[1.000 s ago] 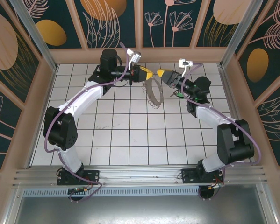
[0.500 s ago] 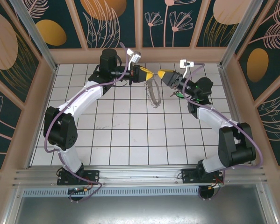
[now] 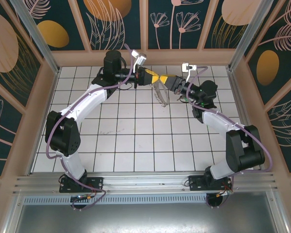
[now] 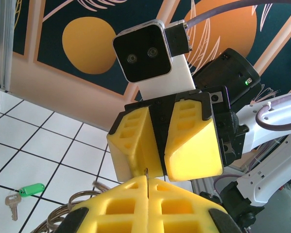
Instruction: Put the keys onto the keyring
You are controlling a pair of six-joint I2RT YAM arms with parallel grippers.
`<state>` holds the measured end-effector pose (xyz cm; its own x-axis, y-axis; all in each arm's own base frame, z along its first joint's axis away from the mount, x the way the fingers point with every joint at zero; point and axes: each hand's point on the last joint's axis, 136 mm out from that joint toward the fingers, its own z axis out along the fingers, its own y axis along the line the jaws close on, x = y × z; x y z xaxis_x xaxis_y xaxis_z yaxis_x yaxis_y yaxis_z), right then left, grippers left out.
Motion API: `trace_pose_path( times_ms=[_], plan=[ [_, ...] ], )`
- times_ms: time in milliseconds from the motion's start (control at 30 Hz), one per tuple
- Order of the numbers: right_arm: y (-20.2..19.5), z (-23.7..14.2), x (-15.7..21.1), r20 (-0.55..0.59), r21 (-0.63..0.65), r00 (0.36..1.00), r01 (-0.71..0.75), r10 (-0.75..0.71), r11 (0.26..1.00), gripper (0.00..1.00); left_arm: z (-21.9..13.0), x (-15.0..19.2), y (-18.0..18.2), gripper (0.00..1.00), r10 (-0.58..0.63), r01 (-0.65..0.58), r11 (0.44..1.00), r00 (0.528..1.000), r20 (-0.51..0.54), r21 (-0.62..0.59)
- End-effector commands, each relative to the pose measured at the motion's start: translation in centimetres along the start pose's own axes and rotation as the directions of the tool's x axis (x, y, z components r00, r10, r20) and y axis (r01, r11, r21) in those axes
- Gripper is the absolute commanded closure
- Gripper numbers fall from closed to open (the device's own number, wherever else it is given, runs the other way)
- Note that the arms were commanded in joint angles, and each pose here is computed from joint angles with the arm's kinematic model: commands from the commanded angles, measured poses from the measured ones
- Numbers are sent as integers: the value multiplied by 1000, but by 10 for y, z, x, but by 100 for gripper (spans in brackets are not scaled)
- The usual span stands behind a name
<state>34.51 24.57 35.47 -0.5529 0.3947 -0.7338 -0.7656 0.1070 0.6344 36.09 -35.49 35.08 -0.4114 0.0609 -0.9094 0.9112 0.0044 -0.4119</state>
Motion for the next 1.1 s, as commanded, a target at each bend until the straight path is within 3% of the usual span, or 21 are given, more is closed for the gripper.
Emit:
trace_pose_path(
  times_ms=[0,133,233,367,400,433,567,733,1067],
  plan=[
    [11,5,2,-18,-43,999,46,-47,998,75,-2,-28,-25,100,106,-108,993,993,42,46],
    [12,5,3,-24,-40,999,47,-48,998,84,-2,-29,-25,100,109,-111,993,993,44,45],
    [11,5,4,-27,-40,998,49,-51,998,100,-2,-30,-26,100,111,-113,993,993,45,46],
    [13,4,-3,-8,-27,997,80,-80,996,100,-2,-33,-24,100,106,-107,994,993,55,28],
    [14,3,-7,-3,-25,996,93,-93,995,100,-3,-34,-24,95,105,-106,994,993,61,20],
    [14,1,-13,9,-13,994,112,-112,994,100,-4,-38,-23,82,101,-102,995,992,75,1],
    [22,-11,-37,75,27,972,220,-222,975,100,-14,-56,-18,55,121,-100,988,974,190,-117],
    [44,-19,-51,130,20,920,371,-370,928,100,-32,-87,-34,47,162,-108,977,937,311,-187],
    [78,-21,-69,228,-25,829,530,-511,848,100,-29,-108,-23,32,107,-40,981,930,353,-192]
  ],
)
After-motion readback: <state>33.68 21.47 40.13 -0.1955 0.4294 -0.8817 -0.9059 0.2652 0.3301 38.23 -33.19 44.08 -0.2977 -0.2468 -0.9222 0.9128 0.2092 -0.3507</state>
